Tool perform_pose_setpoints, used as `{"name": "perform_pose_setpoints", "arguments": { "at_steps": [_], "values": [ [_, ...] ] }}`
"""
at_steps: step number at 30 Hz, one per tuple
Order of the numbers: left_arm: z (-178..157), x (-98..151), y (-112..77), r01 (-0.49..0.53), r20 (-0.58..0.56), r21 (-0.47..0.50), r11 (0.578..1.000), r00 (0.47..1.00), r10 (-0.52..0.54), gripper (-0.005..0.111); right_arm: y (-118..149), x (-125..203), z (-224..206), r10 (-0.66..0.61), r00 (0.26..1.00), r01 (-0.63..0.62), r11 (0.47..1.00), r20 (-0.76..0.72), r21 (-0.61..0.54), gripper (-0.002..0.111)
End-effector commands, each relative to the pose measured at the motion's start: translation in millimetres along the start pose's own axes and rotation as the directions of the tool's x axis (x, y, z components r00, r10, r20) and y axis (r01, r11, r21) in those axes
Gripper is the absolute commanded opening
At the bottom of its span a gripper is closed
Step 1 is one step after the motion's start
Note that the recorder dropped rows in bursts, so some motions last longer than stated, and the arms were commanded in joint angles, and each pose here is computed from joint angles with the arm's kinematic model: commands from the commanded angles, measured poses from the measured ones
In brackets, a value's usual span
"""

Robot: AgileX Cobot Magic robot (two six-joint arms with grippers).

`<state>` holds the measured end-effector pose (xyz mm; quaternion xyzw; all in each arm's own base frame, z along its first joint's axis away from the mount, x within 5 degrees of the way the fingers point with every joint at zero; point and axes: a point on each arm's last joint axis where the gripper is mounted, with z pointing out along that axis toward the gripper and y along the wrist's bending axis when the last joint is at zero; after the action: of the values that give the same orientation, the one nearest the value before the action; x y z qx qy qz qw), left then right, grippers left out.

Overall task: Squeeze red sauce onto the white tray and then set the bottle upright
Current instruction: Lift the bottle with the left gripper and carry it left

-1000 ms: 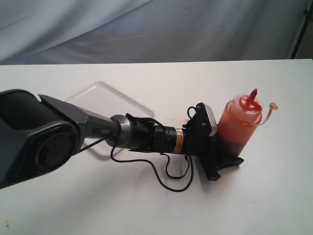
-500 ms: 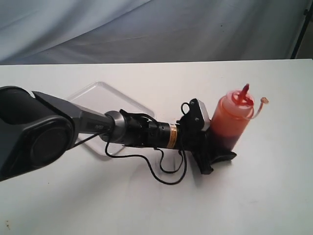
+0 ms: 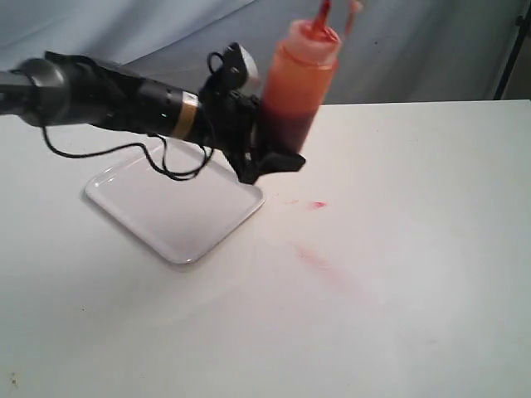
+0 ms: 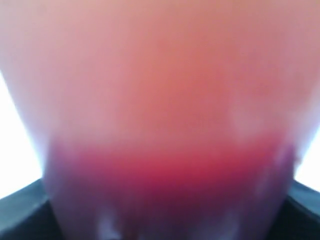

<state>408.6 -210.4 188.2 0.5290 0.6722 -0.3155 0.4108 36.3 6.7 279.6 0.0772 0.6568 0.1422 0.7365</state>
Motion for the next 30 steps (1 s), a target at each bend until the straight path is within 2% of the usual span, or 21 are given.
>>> {"name": "perform_pose_setpoints", "arguments": {
  "at_steps": [1, 4, 6, 8, 9, 10, 15, 22, 26, 27, 29, 30],
  "values": [
    [-79, -29, -2.6, 0.067, 0.082, -0.107, 0.992, 0.995, -0.058, 0.000, 0, -2, -1, -0.025, 1.000, 0.025, 1.000, 0.015, 0.000, 0.000],
    [-129, -29, -15.8, 0.091, 0.091, -0.208, 0.974, 0.993, -0.074, 0.000, 0, -2, -1, -0.025, 1.000, 0.025, 1.000, 0.015, 0.000, 0.000],
    [-168, -20, -20.9, 0.122, 0.064, -0.399, 0.909, 0.992, -0.105, 0.000, 0, -2, -1, -0.025, 1.000, 0.025, 1.000, 0.015, 0.000, 0.000],
    [-183, -5, -26.7, 0.106, 0.006, -0.524, 0.845, 0.993, -0.121, 0.000, -1, 2, 0, -0.019, 1.000, 0.019, 1.000, 0.008, 0.003, 0.000],
    [-185, 0, -29.9, 0.108, -0.011, -0.557, 0.823, 0.990, -0.138, 0.000, -3, 7, 2, -0.008, 1.000, 0.008, 1.000, 0.003, 0.007, 0.000],
    [-185, 7, -32.4, 0.116, -0.025, -0.572, 0.812, 0.987, -0.159, 0.000, -6, 12, 3, -0.001, 1.000, 0.001, 1.000, 0.002, 0.013, 0.000],
    [-179, 23, -40.1, 0.140, -0.050, -0.554, 0.821, 0.978, -0.201, 0.000, -10, 28, 7, 0.115, 0.993, -0.115, 0.993, -0.017, 0.016, 0.000],
    [-176, 34, -44.7, 0.142, -0.076, -0.554, 0.820, 0.973, -0.220, 0.000, -5, 26, 5, 0.092, 0.994, -0.093, 0.995, -0.052, -0.023, 0.000],
    [-178, 46, -44.2, 0.123, -0.121, -0.610, 0.783, 0.962, -0.245, 0.000, 19, 9, 7, -0.026, 0.993, 0.001, 0.978, -0.117, -0.209, 0.000],
    [-179, 48, -44.5, 0.119, -0.130, -0.619, 0.776, 0.959, -0.251, 0.000, 30, 0, 9, -0.099, 0.990, 0.063, 0.950, -0.102, -0.307, 0.000],
    [-178, 52, -46.1, 0.120, -0.139, -0.623, 0.773, 0.955, -0.261, 0.000, 44, -11, 11, -0.180, 0.982, 0.139, 0.891, -0.056, -0.432, 0.000],
    [-178, 52, -46.1, 0.118, -0.141, -0.622, 0.774, 0.956, -0.258, 0.000, 53, -20, 14, -0.215, 0.976, 0.176, 0.843, -0.019, -0.508, 0.000]
  ]
}}
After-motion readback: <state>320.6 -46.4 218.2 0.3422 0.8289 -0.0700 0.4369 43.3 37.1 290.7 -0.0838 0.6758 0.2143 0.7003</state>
